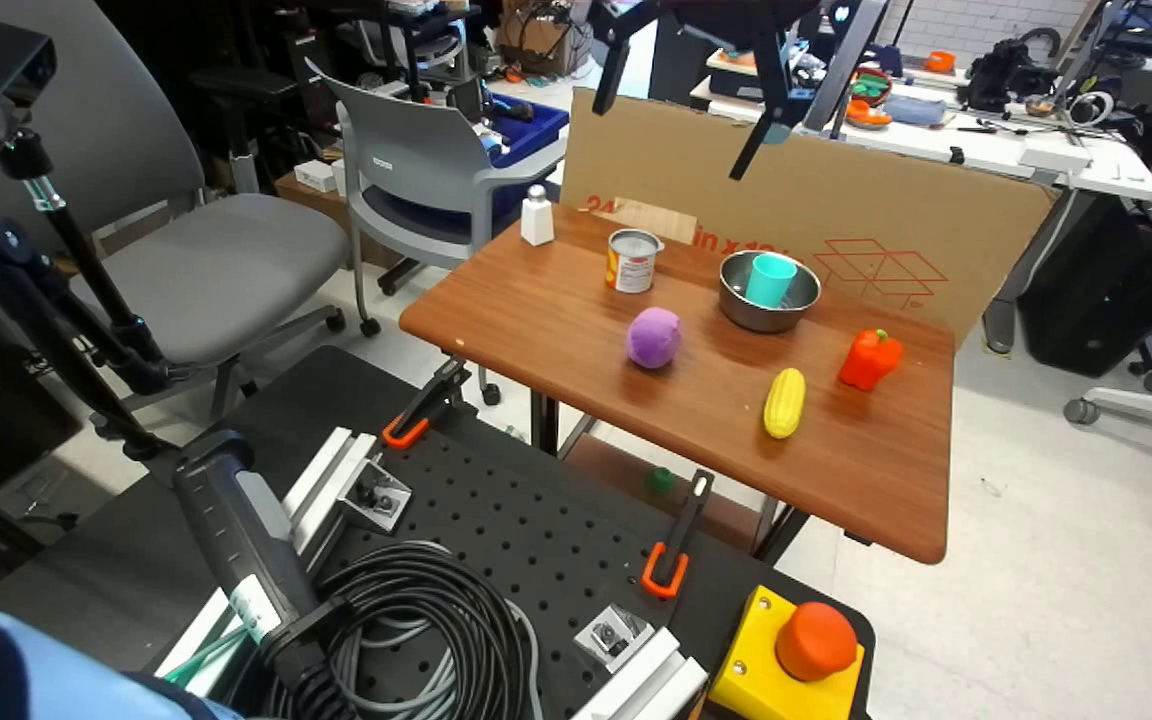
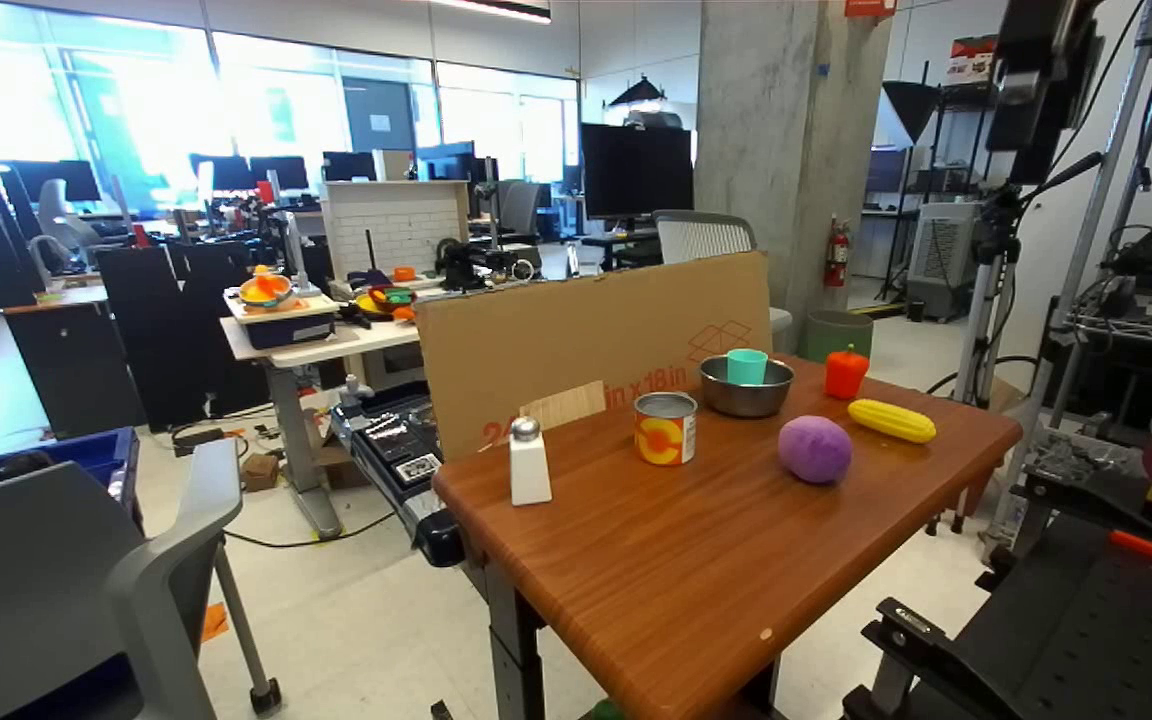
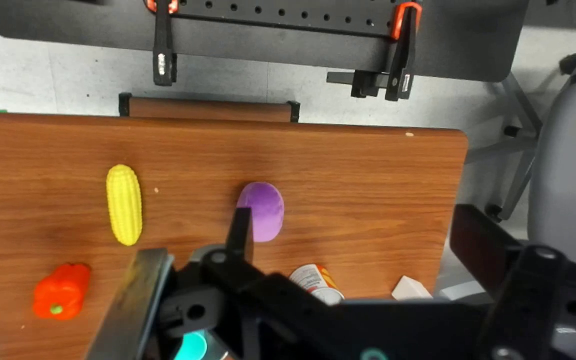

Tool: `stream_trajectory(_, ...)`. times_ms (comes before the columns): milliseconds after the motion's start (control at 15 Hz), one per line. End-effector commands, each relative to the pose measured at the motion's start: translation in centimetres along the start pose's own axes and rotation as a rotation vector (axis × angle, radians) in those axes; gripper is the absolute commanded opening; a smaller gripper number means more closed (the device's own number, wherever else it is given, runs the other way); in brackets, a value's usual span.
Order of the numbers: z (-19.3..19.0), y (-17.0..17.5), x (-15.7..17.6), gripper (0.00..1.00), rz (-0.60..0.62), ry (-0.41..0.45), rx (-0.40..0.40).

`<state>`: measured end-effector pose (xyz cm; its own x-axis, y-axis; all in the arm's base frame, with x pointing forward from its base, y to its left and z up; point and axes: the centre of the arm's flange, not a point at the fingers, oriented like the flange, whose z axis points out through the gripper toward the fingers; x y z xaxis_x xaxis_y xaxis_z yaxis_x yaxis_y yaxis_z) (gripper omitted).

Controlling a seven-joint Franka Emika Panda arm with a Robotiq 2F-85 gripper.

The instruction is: Put the blue cup on the table

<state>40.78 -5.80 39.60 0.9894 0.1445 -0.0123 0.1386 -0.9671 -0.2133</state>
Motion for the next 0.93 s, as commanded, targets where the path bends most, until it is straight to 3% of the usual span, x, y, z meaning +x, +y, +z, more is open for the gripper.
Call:
stream_trajectory(0, 4.4, 2.5, 7.2, 1.00, 0.104, -0.052, 0.005)
stream_trajectory(400, 9.2, 6.1, 16.2, 1.00, 0.149, -0.013, -0.108)
stream_trajectory(867, 13.1, 10.0, 22.4, 1.00, 0.173, 0.001, -0.205)
